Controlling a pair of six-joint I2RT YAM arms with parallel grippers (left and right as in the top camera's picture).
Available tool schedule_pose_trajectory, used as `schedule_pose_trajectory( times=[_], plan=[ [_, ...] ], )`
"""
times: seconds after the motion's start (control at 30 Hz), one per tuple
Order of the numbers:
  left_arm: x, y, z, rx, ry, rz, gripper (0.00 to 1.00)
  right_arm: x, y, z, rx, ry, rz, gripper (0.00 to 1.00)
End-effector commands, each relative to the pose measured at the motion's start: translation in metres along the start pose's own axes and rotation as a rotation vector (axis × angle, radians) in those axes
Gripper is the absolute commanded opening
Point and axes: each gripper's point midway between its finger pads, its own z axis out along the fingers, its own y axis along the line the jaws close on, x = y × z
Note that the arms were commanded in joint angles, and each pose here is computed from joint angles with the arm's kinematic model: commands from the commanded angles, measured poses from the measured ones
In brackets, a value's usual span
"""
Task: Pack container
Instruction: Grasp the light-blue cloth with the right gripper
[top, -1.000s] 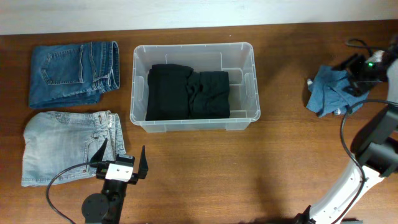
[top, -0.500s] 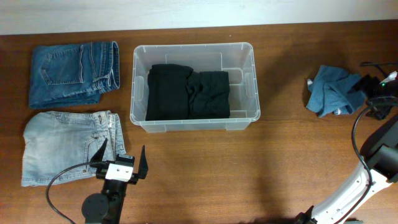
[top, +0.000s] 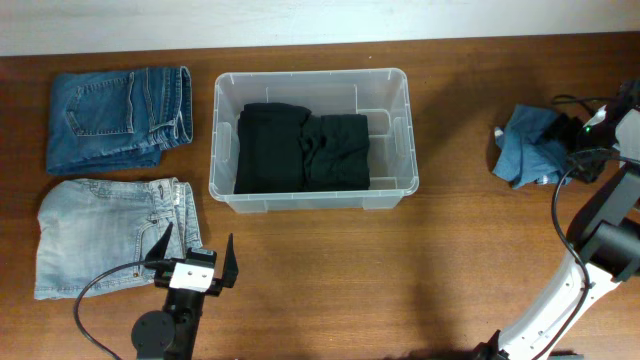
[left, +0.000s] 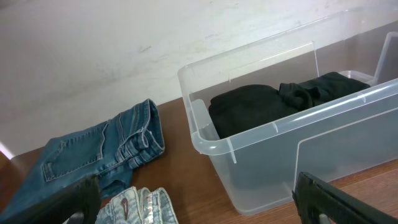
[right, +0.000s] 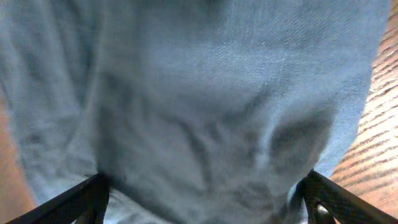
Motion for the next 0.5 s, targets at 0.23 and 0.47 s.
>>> schedule_pose_trajectory(
  times=[0.23, 0.47],
  plan=[
    [0.002, 0.002, 0.0, -0.009, 0.003, 0.008, 0.99, 0.007, -0.014, 0.025, 0.053, 0.042, 0.004, 0.93],
    [0.002, 0.002, 0.0, -0.009, 0.003, 0.008, 0.99, 0.013, -0.012, 0.048, 0.007, 0.088, 0.009, 0.93]
  ],
)
